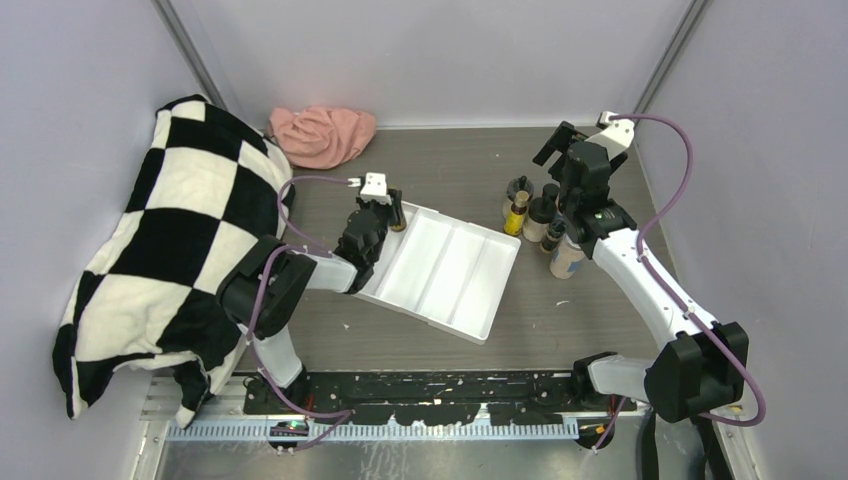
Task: Organize the condiment bottles
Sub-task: Place the bottle in the storage box.
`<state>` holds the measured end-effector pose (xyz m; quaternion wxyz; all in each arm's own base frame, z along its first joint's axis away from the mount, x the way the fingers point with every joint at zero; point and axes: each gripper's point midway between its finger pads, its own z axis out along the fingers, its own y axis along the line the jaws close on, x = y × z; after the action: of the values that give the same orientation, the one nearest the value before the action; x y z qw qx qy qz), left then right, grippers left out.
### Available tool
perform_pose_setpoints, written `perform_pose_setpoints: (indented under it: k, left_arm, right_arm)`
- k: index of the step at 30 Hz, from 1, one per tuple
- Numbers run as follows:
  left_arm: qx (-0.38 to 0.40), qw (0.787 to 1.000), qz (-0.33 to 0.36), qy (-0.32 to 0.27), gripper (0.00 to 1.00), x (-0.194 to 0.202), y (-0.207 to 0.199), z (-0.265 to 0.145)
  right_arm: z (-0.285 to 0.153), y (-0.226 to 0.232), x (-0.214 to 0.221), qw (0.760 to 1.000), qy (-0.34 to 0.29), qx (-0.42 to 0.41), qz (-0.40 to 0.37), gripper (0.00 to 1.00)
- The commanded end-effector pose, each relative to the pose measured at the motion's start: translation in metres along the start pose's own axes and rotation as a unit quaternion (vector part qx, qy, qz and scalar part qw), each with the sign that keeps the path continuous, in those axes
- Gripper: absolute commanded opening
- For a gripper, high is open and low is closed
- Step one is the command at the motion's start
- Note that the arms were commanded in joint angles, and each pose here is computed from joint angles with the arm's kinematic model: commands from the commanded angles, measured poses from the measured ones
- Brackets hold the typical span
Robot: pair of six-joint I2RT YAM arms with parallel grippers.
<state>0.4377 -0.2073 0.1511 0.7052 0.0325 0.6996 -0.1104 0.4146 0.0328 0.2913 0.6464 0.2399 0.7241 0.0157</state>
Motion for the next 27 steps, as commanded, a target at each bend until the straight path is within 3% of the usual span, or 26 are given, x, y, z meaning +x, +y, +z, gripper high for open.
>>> perform_pose_setpoints:
  k: [1,16,22,27]
  left_arm:
    - [0.0,0.997,-0.018,-0.072,0.0,-0.034,0.001,0.002]
    - [0.029,0.998,0.007,-0.047,0.0,-0.033,-0.011,-0.005]
    - [0.031,0.998,0.017,-0.043,0.19,-0.034,-0.016,-0.008]
    - [0.037,0.998,0.021,-0.038,0.43,-0.034,-0.02,-0.01]
  right_arm:
    - [0.0,0.004,-0.015,0.999,-0.025,-0.008,0.02,0.93]
    - [-0.006,0.005,-0.021,0.999,-0.027,-0.014,0.025,0.93]
    - [-0.008,0.005,-0.023,0.999,-0.028,-0.015,0.027,0.93]
    - [-0.009,0.006,-0.024,0.999,-0.028,-0.017,0.029,0.93]
